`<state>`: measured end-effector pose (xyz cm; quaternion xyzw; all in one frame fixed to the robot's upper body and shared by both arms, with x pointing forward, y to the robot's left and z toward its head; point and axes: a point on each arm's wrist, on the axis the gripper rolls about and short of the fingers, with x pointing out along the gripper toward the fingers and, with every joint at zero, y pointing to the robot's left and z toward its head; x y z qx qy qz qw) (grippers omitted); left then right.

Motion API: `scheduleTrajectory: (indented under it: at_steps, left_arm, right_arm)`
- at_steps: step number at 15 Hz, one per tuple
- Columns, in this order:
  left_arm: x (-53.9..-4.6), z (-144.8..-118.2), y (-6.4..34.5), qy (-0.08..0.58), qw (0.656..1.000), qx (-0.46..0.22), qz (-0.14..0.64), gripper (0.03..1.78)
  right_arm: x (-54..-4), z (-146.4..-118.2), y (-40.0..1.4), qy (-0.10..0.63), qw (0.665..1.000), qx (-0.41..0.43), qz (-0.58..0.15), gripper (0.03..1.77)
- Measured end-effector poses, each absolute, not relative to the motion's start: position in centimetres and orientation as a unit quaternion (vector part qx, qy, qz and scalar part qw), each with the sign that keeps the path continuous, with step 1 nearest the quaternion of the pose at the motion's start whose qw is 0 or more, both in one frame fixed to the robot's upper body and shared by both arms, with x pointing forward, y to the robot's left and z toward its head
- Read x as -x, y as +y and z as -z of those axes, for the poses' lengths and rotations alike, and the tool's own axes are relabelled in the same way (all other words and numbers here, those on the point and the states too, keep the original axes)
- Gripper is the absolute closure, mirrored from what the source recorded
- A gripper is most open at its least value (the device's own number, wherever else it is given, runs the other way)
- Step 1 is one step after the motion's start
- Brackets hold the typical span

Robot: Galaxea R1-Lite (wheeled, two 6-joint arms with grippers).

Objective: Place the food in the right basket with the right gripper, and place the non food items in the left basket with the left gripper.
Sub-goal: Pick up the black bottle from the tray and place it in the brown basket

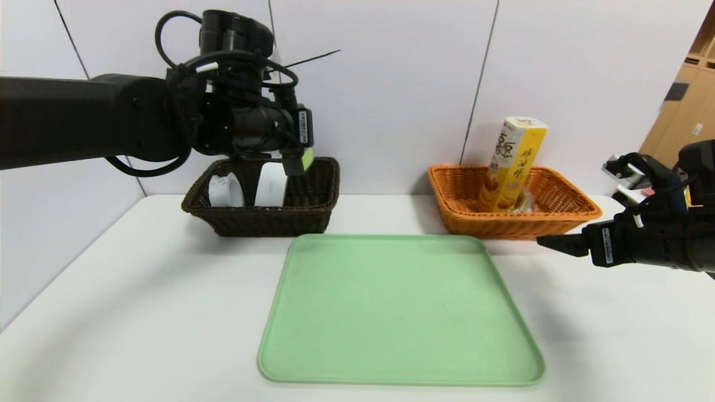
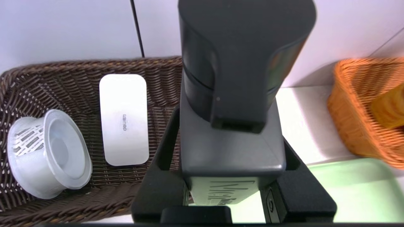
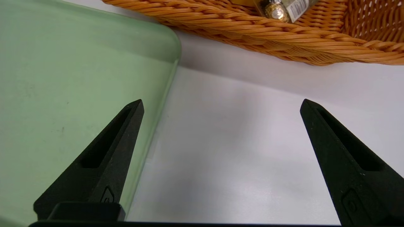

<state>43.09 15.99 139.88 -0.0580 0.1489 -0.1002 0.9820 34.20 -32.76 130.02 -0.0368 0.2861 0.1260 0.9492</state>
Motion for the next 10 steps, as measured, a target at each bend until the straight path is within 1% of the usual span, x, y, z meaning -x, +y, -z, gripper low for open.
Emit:
scheduleTrajectory:
  at_steps: [5, 8, 10]
  left_arm:
    - [-46.4, -136.5, 16.0, 0.172, 0.980, 0.052, 0.090, 1.20]
    - [-48.1, -134.6, 15.9, 0.187, 0.978, 0.047, 0.079, 1.20]
    - [-49.2, -133.5, 15.4, 0.184, 0.978, 0.048, 0.080, 1.20]
  right_arm:
    - [-35.2, -130.7, -32.9, 0.280, 0.952, 0.036, -0.120, 0.09]
    - [-35.5, -130.6, -32.9, 0.282, 0.951, 0.036, -0.119, 0.09]
    - [-35.7, -130.5, -33.0, 0.282, 0.951, 0.036, -0.119, 0.09]
